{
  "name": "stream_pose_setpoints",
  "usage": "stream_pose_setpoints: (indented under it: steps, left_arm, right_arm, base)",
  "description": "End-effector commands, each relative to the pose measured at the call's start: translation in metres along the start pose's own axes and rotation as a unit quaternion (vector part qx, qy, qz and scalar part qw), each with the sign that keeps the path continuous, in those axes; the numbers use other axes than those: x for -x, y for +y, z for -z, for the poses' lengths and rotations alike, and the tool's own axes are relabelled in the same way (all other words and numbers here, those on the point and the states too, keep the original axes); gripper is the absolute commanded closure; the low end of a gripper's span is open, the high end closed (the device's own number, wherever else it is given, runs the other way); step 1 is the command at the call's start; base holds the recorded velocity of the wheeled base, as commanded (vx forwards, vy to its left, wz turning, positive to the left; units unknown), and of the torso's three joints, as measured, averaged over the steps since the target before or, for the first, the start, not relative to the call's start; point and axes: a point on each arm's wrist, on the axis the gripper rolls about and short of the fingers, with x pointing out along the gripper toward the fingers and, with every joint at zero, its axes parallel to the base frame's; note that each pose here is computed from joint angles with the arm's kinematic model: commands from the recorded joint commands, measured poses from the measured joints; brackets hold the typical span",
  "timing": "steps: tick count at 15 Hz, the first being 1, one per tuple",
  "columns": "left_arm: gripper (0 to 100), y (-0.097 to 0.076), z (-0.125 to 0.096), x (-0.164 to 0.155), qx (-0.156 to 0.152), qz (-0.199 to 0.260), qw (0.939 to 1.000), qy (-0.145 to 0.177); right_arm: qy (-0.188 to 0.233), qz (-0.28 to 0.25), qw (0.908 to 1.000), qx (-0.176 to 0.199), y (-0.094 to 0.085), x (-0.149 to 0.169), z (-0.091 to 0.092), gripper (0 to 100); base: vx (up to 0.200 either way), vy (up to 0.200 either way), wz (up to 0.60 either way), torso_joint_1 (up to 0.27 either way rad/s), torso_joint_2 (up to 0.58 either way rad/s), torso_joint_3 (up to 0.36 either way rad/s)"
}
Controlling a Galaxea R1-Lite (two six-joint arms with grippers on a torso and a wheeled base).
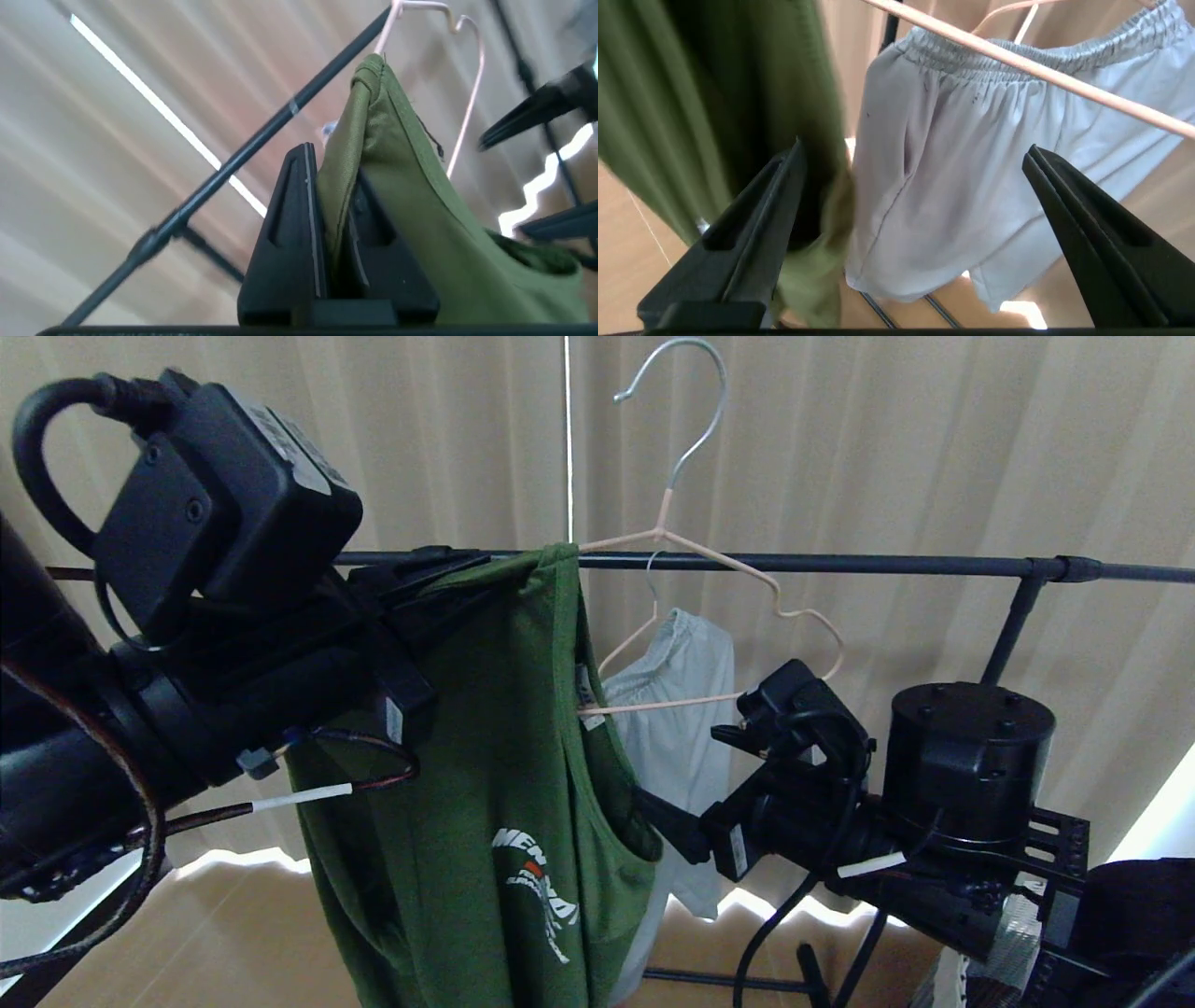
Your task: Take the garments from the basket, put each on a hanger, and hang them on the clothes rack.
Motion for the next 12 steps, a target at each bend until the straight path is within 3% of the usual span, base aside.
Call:
stream_pose_setpoints:
  steps: [1,9,11,12]
  left_arm:
    - [100,0.001,-0.003,0.002,0.0,-0.002,1.0,-0.005]
    - [100,0.006,-0.007,0.006,0.024,-0.016,0.9994,-0.018]
    - [100,0.006,-0.006,0.008,0.025,-0.018,0.9994,-0.016]
    - [100,0.009,-0.001,0.012,0.023,-0.025,0.9994,-0.006]
  right_arm:
    - [0.01,-0.001,0.9999,0.001,0.001,-0.003,0.005,0]
    - [0.044,-0.001,0.999,0.004,0.001,0.008,0.026,0]
    - [0.04,0.028,0.9988,0.002,-0.007,0.016,0.028,0]
    - [0.038,0.063,0.9973,-0.004,-0.021,0.024,0.03,0]
  base:
    - [0.0,0.0,0.0,0.0,0.0,0.0]
    - [0.0,0.0,0.0,0.0,0.0,0.0]
    - [0.0,0.0,0.0,0.0,0.0,0.0]
    - [0.0,0.0,0.0,0.0,0.0,0.0]
